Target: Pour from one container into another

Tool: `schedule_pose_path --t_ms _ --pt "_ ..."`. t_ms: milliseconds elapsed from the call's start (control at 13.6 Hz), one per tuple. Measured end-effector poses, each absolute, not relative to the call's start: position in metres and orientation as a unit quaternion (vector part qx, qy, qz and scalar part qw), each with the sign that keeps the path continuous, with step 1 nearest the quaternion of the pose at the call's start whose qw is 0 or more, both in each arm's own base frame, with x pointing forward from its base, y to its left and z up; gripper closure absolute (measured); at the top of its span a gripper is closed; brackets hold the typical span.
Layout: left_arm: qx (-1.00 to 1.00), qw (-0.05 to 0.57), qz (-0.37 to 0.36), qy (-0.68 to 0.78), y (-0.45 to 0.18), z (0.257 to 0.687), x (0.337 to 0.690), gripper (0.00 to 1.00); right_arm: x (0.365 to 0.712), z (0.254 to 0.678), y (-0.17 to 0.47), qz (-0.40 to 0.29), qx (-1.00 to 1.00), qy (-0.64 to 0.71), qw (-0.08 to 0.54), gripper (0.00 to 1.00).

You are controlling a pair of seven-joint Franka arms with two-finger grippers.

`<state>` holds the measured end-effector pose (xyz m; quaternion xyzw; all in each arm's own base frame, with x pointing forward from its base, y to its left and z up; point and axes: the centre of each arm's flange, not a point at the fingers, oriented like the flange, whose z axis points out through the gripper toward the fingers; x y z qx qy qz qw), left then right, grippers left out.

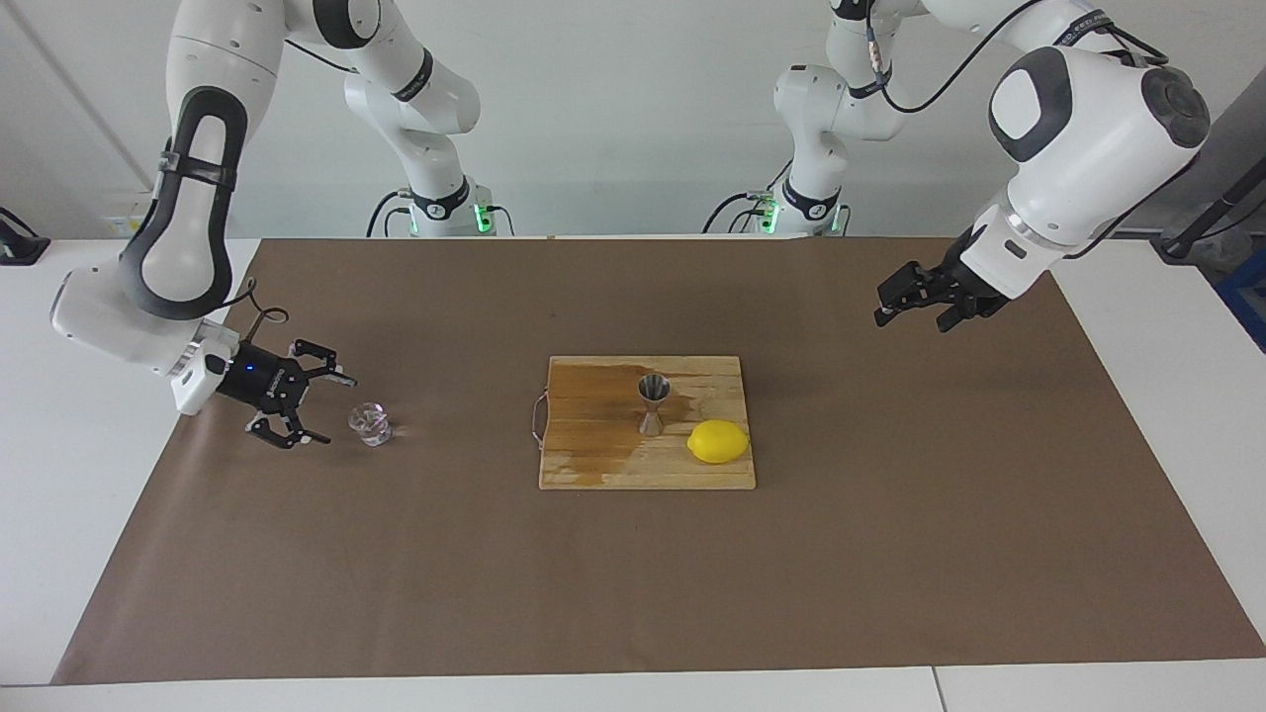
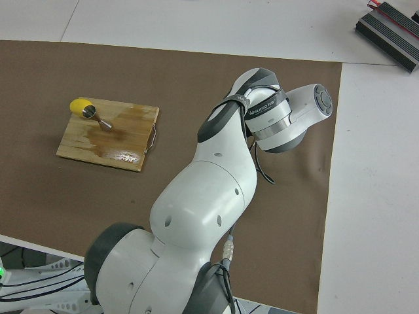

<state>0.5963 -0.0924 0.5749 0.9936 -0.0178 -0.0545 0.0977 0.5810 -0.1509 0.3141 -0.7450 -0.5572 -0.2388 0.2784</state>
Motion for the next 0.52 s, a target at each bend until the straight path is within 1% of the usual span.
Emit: schedule_pose_path --t_ms 221,517 --pt "0.995 0.085 -0.046 -0.014 -0.104 0.589 0.588 0.00 0.576 0.303 -0.152 -0.252 -0.723 -0.577 0.284 0.00" --pt "0.996 0.083 -0.043 0.002 -0.077 0.606 0.579 0.00 0.573 0.287 -0.159 -0.268 -0.711 -0.582 0.291 0.00"
